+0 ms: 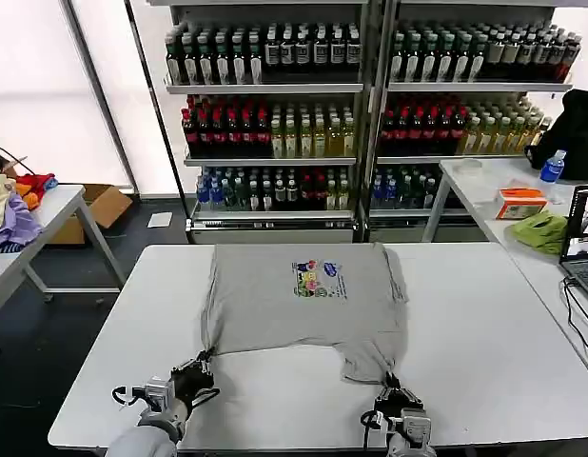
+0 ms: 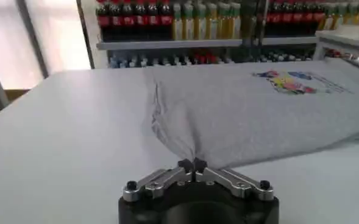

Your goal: Fold and organize the clothes.

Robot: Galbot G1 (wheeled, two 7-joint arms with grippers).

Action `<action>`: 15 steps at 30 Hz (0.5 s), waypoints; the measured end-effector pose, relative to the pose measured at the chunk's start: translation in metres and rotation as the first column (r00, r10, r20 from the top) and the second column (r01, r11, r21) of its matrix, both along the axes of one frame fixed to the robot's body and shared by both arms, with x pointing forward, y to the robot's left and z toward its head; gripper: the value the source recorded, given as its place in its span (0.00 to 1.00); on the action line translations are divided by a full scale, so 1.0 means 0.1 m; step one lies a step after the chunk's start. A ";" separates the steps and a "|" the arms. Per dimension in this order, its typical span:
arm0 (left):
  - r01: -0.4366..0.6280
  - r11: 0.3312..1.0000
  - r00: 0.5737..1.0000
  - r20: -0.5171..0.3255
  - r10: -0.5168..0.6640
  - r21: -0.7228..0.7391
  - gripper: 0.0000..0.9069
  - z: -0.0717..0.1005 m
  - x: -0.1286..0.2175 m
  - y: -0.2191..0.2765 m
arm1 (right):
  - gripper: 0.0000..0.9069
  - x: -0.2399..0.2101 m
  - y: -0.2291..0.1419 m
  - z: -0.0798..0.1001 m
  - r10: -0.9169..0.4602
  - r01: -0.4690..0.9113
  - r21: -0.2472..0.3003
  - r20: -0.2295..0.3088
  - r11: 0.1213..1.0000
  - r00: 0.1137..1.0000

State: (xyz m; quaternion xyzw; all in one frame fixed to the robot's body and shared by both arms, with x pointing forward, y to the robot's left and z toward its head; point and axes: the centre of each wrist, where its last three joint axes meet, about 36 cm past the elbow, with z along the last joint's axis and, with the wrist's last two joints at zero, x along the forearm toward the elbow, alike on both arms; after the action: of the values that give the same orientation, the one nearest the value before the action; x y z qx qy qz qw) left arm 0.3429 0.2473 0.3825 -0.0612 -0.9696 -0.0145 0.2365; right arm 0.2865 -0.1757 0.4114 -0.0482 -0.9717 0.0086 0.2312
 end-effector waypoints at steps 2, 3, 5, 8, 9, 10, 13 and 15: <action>0.000 1.000 1.000 0.026 0.000 -0.004 0.01 0.06 -0.02 -0.01 | 0.00 0.00 -0.02 0.08 -0.001 0.001 0.005 0.037 1.000 0.999; -0.001 1.000 0.999 0.039 0.001 -0.006 0.01 0.09 -0.03 -0.01 | 0.00 0.01 -0.04 0.12 -0.002 0.002 0.006 0.058 1.000 0.998; -0.003 1.000 0.998 0.070 0.004 -0.010 0.01 0.17 -0.04 -0.01 | 0.00 0.02 -0.06 0.19 -0.003 0.002 0.009 0.089 1.000 0.996; -0.001 1.000 0.994 0.113 0.003 -0.016 0.01 0.27 -0.04 -0.01 | 0.00 0.07 -0.11 0.26 -0.007 0.006 0.006 0.127 1.000 0.992; 0.000 1.000 0.992 0.125 0.002 -0.016 0.01 0.30 -0.03 -0.01 | 0.00 0.10 -0.14 0.29 -0.009 0.009 0.003 0.141 1.000 0.990; 0.001 1.000 0.991 0.137 0.001 -0.018 0.01 0.33 -0.02 -0.01 | 0.00 0.13 -0.16 0.31 -0.010 0.010 0.002 0.151 1.000 0.988; 0.008 1.000 0.986 0.164 -0.004 -0.025 0.01 0.38 0.01 -0.01 | 0.00 0.22 -0.21 0.38 -0.012 0.012 0.001 0.189 1.000 0.982; 0.012 0.999 0.983 0.182 -0.006 -0.034 0.01 0.41 0.05 -0.02 | 0.00 0.31 -0.23 0.41 -0.013 0.013 0.000 0.207 1.000 0.978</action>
State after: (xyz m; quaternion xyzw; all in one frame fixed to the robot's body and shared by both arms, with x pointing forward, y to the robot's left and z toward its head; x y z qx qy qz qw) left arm 0.3477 0.2458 0.4237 -0.0682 -0.9870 -0.0042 0.1456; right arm 0.3176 -0.1991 0.4522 -0.0555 -0.9901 0.0025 0.1290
